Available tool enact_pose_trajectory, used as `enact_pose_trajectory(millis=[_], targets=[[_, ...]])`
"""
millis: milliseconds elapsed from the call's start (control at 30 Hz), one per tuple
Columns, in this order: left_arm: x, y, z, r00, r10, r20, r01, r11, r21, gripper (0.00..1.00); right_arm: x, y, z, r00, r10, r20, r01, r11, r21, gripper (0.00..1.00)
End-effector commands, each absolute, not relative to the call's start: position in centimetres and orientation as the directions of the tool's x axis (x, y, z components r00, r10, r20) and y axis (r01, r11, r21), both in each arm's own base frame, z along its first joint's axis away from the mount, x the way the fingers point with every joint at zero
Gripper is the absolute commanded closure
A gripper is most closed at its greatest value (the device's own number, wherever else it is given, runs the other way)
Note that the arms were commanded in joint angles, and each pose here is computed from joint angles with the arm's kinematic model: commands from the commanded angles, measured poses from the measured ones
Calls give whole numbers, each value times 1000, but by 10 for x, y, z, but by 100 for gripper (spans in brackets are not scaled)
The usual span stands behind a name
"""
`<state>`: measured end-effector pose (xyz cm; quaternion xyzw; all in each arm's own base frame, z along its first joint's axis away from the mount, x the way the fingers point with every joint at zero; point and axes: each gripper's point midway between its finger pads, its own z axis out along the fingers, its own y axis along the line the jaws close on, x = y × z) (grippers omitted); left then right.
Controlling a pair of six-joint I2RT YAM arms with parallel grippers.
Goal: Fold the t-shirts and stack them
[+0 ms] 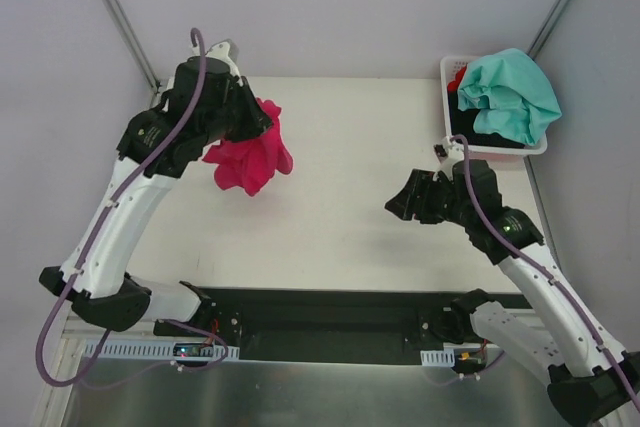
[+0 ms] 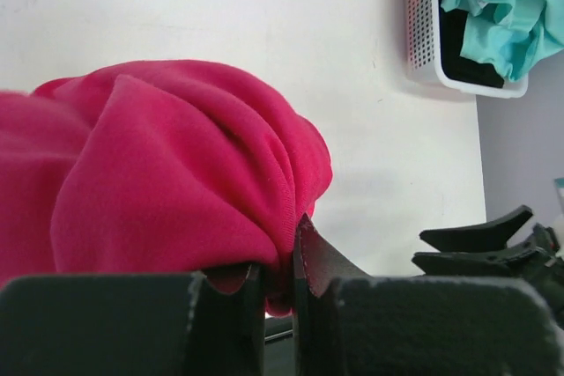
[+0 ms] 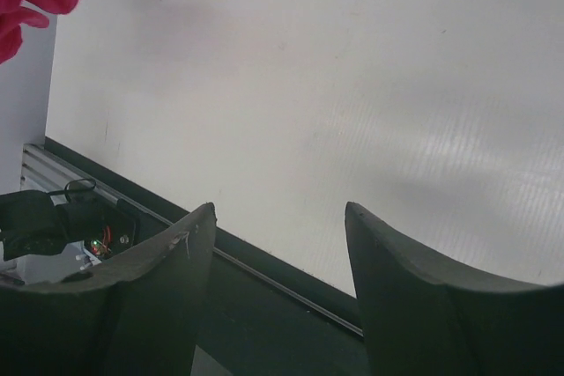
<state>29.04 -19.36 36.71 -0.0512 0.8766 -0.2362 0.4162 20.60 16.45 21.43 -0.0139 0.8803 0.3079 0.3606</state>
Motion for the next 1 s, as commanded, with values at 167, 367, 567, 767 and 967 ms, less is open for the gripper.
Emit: enact_pose_trajectory(millis=[167,367,567,767,967], targets=[[285,-205,335,-755,-206,-622,85,911,-405,100,209,192,215,-713,160,-683,-286,823,491,37],[297,-265,294,-797,-110,-593,148,917,-369,100,205,196,219,-705,124,-698,-300,840,453,38],[293,-296,310,-789,-76,-609,231,882,-410,100,204,190,209,-710,98,-697,-284,866,411,38],[286,-283,275,-819,-45,-572,194,916,-350,28,206,200,208,-719,86,-690,-301,856,421,37],[280,-245,260,-786,-72,-614,121,956,-267,8,209,212,208,-727,53,-684,-321,855,407,38]])
